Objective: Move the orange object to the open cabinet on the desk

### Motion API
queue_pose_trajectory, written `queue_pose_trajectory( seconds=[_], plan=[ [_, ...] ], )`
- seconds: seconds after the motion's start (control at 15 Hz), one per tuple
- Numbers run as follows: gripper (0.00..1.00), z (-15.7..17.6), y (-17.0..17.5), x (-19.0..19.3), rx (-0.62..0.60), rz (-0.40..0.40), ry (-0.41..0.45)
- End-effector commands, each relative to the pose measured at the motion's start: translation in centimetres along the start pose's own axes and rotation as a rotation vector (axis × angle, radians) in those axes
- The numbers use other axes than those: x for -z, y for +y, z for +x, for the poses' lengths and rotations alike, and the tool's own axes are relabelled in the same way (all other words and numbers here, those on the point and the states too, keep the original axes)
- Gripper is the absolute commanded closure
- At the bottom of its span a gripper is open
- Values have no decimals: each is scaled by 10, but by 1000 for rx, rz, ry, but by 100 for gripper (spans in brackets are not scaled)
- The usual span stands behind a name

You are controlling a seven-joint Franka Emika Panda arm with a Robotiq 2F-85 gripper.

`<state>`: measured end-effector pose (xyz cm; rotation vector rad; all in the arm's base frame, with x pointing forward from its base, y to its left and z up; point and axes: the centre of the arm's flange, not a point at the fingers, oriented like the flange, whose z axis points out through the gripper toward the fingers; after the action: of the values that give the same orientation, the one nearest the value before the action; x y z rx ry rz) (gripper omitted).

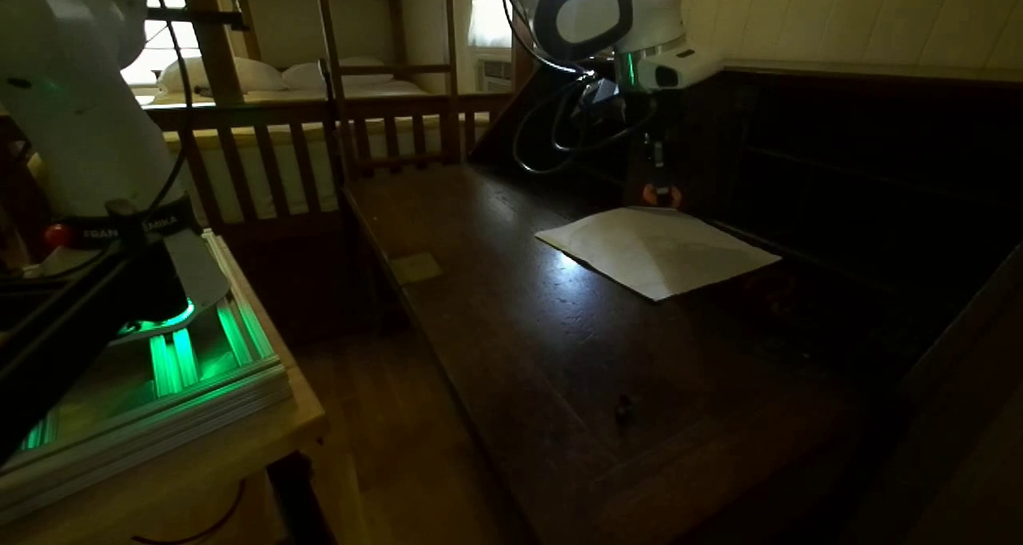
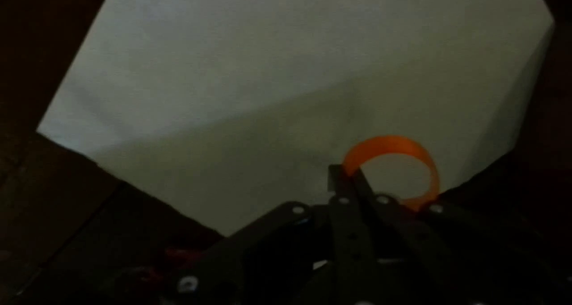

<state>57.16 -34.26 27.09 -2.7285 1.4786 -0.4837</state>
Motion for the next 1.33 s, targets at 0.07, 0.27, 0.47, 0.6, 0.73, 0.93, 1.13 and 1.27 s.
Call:
queue_pose_trajectory(
  seconds=[0.07, 0.27, 0.47, 0.6, 0.73, 0.93, 1.13, 1.27],
  plan=[
    [100, 49, -16, -62, 205, 112, 17],
    [100, 74, -25, -78, 285, 205, 121],
    [98, 58, -25, -64, 262, 196, 137],
    [98, 68, -30, -65, 260, 240, 167],
    [98, 72, -31, -65, 257, 248, 175],
    [100, 81, -36, -82, 273, 229, 302],
    [100, 86, -48, -95, 249, 243, 431],
    [100, 83, -54, -107, 255, 251, 473]
  ],
)
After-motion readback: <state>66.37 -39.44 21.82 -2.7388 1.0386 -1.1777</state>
